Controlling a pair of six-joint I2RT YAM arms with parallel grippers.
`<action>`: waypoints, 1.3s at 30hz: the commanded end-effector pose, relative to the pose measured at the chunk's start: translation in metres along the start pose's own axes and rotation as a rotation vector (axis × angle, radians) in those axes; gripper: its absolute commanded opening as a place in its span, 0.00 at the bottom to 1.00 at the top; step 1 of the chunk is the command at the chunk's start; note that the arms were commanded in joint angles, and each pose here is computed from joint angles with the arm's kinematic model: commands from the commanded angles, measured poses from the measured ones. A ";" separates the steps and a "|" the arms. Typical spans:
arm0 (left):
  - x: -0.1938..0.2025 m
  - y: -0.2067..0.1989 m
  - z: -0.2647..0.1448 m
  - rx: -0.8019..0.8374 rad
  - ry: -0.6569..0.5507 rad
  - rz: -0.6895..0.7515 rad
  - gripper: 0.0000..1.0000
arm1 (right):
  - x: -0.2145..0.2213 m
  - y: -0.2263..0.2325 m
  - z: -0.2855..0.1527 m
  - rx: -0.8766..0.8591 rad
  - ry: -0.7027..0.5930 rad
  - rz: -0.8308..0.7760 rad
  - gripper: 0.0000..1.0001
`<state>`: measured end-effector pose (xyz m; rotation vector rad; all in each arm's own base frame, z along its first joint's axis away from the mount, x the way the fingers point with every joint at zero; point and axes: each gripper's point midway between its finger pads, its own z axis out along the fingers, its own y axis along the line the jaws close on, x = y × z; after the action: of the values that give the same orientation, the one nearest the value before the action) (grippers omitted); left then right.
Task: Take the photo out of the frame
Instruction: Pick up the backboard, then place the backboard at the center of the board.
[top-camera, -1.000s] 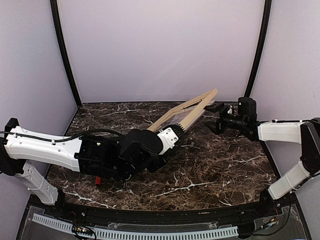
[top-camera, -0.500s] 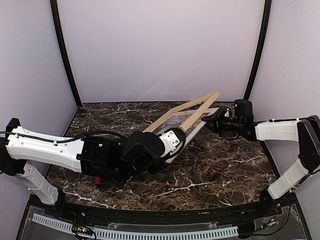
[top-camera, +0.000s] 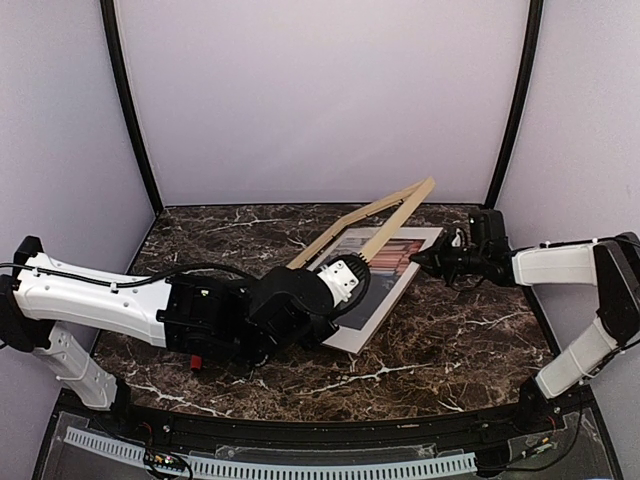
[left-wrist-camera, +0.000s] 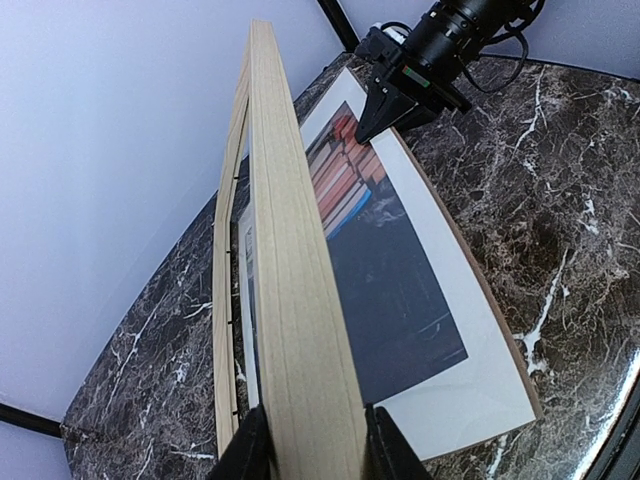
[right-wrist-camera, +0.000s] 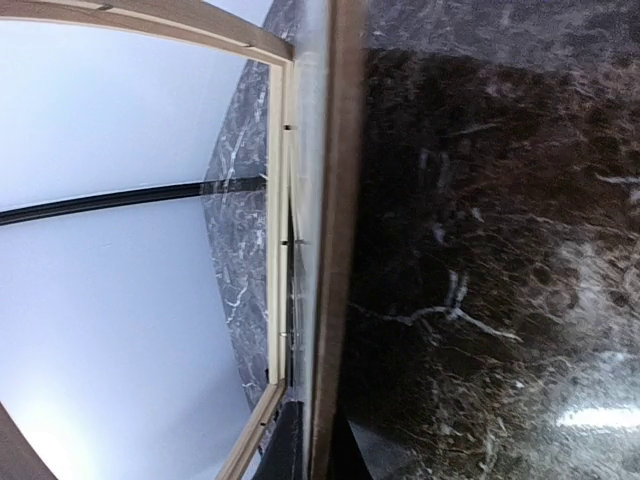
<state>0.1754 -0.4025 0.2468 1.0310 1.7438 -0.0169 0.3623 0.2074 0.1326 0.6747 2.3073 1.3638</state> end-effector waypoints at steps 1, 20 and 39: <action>0.002 -0.023 -0.005 0.107 0.029 -0.050 0.00 | 0.008 -0.043 -0.022 0.146 -0.026 -0.018 0.00; 0.017 -0.027 0.019 0.064 0.110 0.022 0.00 | -0.008 -0.042 -0.121 0.451 -0.227 -0.255 0.99; 0.164 0.043 0.043 -0.243 0.512 0.093 0.00 | -0.005 -0.012 -0.109 0.336 -0.179 -0.298 0.99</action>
<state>0.2337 -0.3277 0.1348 1.0578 1.9364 0.5743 0.2934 0.1152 0.1561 0.5446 2.4411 0.7182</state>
